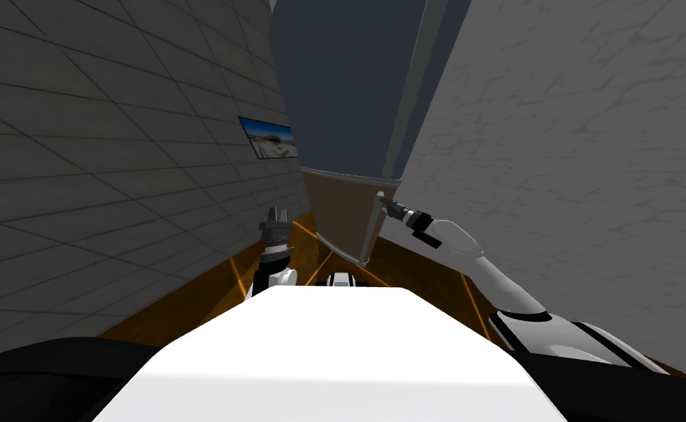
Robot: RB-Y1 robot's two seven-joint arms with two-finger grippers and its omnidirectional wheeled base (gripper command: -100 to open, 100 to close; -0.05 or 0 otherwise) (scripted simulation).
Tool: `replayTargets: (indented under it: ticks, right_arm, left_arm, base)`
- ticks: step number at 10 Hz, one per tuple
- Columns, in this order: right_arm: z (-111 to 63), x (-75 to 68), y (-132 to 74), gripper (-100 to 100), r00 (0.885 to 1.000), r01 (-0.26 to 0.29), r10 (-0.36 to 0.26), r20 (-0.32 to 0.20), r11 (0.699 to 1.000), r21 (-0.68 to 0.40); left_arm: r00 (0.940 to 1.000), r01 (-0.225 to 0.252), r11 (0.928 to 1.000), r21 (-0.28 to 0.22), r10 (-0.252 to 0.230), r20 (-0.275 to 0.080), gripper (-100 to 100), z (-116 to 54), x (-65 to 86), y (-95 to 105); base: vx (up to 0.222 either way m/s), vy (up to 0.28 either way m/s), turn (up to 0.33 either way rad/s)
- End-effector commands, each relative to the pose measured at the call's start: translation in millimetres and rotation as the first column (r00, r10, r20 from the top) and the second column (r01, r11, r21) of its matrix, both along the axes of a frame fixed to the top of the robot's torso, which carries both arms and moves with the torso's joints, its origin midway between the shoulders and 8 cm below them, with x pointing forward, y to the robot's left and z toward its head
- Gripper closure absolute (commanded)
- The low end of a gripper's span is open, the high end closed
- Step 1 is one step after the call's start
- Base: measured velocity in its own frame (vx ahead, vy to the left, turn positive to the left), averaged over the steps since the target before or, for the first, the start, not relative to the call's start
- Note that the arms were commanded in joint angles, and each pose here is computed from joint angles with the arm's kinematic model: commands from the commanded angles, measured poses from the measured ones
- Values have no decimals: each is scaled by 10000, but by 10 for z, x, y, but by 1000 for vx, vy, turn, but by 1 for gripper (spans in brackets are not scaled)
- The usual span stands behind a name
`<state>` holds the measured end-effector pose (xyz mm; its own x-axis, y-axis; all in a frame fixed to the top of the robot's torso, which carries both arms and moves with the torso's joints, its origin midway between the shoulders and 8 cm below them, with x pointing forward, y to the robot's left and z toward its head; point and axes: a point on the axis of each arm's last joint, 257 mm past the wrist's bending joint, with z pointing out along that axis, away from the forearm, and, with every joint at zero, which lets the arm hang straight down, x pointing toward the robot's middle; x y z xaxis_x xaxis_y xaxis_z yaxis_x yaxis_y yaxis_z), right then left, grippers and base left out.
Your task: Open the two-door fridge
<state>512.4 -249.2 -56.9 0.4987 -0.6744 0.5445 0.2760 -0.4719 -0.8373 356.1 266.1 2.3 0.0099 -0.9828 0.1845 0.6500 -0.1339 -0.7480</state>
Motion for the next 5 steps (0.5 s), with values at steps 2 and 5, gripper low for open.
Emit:
replayTargets:
  ticks: [2,5]
  right_arm:
    - [17,156,-262,-100,9983,585,-585,52,9983,0]
    - [75,327,-637,-100,9909,1334,-1334,164,9911,-2]
  left_arm:
    - [10000,0,10000,0,0,0,0,0,0,0]
    - [10000,0,10000,0,0,0,0,0,0,0]
  base:
    - [-64,1,89]
    - [-92,1,230]
